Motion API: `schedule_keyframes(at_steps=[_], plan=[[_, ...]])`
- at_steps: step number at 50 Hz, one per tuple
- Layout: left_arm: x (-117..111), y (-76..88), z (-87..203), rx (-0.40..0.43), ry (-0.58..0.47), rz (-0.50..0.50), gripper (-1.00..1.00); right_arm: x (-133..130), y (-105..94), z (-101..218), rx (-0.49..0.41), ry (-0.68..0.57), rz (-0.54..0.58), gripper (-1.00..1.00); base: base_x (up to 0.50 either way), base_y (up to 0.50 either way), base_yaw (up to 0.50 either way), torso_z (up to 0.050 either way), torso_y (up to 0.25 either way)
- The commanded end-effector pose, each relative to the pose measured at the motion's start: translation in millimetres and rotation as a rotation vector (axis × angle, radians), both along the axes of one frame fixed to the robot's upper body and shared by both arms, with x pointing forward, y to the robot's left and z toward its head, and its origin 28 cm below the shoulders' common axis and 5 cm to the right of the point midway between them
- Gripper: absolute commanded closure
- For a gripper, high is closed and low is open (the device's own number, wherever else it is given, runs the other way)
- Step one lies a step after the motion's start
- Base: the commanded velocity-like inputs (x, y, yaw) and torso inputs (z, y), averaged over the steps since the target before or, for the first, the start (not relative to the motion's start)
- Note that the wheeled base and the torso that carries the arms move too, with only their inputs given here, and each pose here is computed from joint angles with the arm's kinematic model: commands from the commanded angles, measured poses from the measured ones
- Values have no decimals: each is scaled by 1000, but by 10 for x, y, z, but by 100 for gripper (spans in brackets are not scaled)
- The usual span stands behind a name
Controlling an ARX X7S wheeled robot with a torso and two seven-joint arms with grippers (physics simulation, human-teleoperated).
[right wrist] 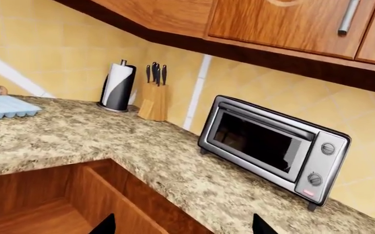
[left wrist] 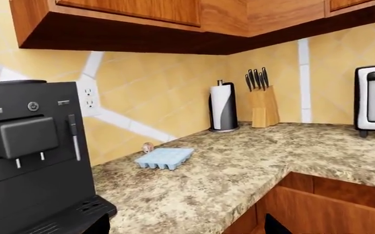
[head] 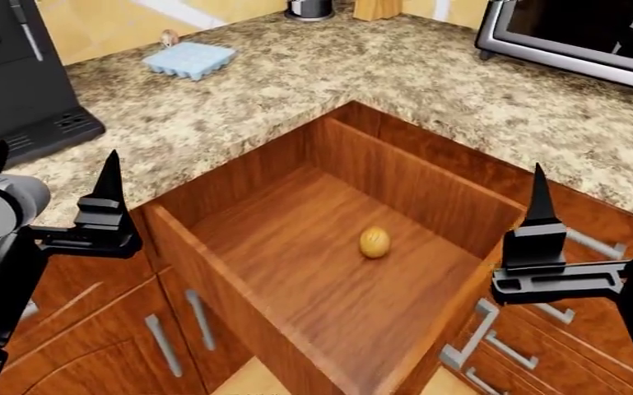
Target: Close the right drawer.
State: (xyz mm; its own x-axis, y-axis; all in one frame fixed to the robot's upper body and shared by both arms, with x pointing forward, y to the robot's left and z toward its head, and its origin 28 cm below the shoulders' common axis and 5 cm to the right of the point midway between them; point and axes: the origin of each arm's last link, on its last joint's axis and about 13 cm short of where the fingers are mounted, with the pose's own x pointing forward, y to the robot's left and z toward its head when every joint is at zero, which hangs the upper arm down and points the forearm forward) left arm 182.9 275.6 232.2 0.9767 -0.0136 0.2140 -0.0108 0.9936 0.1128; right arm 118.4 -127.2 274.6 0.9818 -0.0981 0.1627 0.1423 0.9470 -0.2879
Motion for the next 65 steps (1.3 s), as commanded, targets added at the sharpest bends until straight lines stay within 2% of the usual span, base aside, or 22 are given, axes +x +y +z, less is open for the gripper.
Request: schedule_keyframes(at_steps=[1,30,36,40,65], plan=[[-6,-6,-16,1,4,-7,-100,-3,3,-9,11,-5,13,-100,-117,121,-500,0,0],[4,-5,-17,5,2,-4,-100,-2,-2,-26,27,-13,13,-100,-107,133,-498,0,0],[2,-5,-19,5,4,-4,-100,19,-3,-39,20,4,-23,-100,-7,10,-54,0,0],[-1,-6,-16,4,4,-4,-100,6,15,-27,37,2,11,-100,0,0,0,0,0],[-4,-14,-45,10,11,-7,-100,-12,-2,-26,39,-11,25,-100,522,-4,0,0,0]])
